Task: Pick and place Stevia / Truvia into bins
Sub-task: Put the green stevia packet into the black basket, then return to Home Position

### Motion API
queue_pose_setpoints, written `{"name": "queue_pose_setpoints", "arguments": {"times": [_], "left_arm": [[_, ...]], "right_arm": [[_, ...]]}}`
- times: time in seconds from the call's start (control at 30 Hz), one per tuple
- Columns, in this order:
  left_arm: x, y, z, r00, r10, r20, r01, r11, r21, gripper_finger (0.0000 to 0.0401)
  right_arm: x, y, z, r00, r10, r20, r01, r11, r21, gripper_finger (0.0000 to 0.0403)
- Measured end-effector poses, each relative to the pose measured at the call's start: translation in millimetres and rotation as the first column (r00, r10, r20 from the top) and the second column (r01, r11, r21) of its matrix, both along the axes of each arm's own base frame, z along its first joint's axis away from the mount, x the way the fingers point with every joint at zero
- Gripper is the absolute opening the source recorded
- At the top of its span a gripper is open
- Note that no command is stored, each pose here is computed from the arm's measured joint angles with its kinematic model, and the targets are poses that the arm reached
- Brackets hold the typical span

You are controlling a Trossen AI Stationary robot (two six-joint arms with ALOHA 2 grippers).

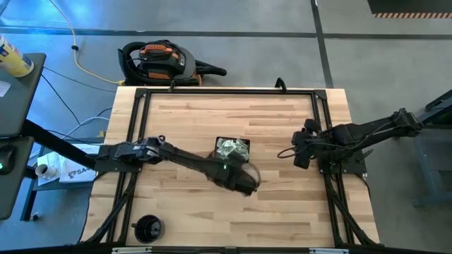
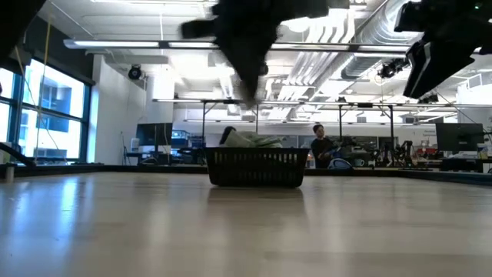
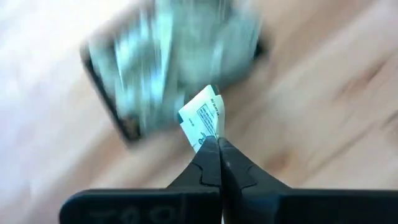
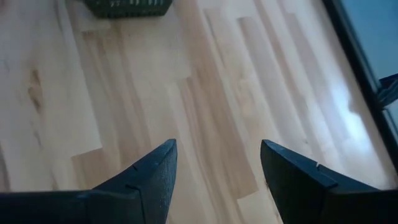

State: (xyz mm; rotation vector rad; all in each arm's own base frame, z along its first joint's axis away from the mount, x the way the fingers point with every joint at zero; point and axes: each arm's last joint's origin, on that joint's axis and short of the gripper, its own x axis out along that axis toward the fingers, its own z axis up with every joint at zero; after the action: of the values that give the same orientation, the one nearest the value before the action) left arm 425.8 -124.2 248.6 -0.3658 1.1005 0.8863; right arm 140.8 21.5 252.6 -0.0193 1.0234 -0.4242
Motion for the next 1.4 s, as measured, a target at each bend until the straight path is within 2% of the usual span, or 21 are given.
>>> {"name": "queue_pose_setpoints", "arguments": {"times": [0.1, 0.23, 0.37, 0.5, 0.6, 0.67, 0.73, 0.87, 0.93, 1.1, 1.17, 1.27, 1.33, 1.4], "left_arm": [[8, 15, 22, 0.997, -0.026, 0.069, 0.021, 0.996, 0.081, 0.0024], [16, 53, 26, 0.999, -0.051, 0.019, 0.048, 0.992, 0.113, 0.0032], [27, 94, 1, 0.998, -0.056, -0.039, 0.057, 0.998, 0.030, 0.0027], [29, 110, -27, 0.997, -0.046, -0.069, 0.043, 0.998, -0.047, 0.0044], [29, 118, -39, 0.996, -0.060, -0.073, 0.047, 0.984, -0.170, 0.0070], [30, 118, -42, 0.995, -0.068, -0.066, 0.052, 0.974, -0.222, 0.0085], [30, 114, -38, 0.996, -0.064, -0.057, 0.049, 0.971, -0.233, 0.0099], [32, 103, -9, 0.997, -0.078, 0.007, 0.077, 0.970, -0.229, 0.0129], [34, 100, 10, 0.995, -0.082, 0.061, 0.093, 0.973, -0.211, 0.0143], [24, 95, 41, 0.995, -0.085, 0.045, 0.090, 0.988, -0.125, 0.0178], [20, 90, 45, 0.994, -0.109, 0.021, 0.112, 0.981, -0.161, 0.0189], [7, 74, 62, 0.979, -0.200, 0.035, 0.203, 0.954, -0.223, 0.0201], [-4, 59, 77, 0.967, -0.247, 0.066, 0.255, 0.938, -0.236, 0.0207], [-12, 45, 88, 0.954, -0.281, 0.099, 0.297, 0.925, -0.238, 0.0211]], "right_arm": [[-2, -2, 2, 1.000, -0.009, 0.021, 0.009, 1.000, -0.017, 0.0222], [-4, -4, 4, 0.999, -0.022, 0.037, 0.022, 1.000, -0.016, 0.0222], [-5, -5, 4, 0.999, -0.028, 0.039, 0.029, 0.999, -0.014, 0.0222], [-5, -5, 4, 0.999, -0.025, 0.033, 0.025, 1.000, -0.008, 0.0222], [-5, -5, 4, 0.999, -0.025, 0.026, 0.026, 1.000, -0.009, 0.0222], [-6, -5, 4, 0.999, -0.025, 0.025, 0.025, 1.000, -0.010, 0.0222], [-6, -5, 4, 0.999, -0.026, 0.025, 0.026, 1.000, -0.011, 0.0222], [-5, -5, 4, 0.999, -0.026, 0.026, 0.027, 1.000, -0.012, 0.0222], [-5, -5, 4, 0.999, -0.026, 0.026, 0.027, 1.000, -0.012, 0.0222], [-5, -4, 4, 1.000, -0.016, 0.026, 0.016, 1.000, 0.000, 0.0222], [-3, -3, 4, 0.999, 0.007, 0.035, -0.008, 0.999, 0.039, 0.0222], [-1, 0, 7, 0.997, 0.069, 0.047, -0.073, 0.992, 0.102, 0.0222], [0, 3, 14, 0.992, 0.111, 0.055, -0.120, 0.975, 0.186, 0.0222], [3, 5, 27, 0.988, 0.108, 0.113, -0.135, 0.954, 0.267, 0.0222]]}}
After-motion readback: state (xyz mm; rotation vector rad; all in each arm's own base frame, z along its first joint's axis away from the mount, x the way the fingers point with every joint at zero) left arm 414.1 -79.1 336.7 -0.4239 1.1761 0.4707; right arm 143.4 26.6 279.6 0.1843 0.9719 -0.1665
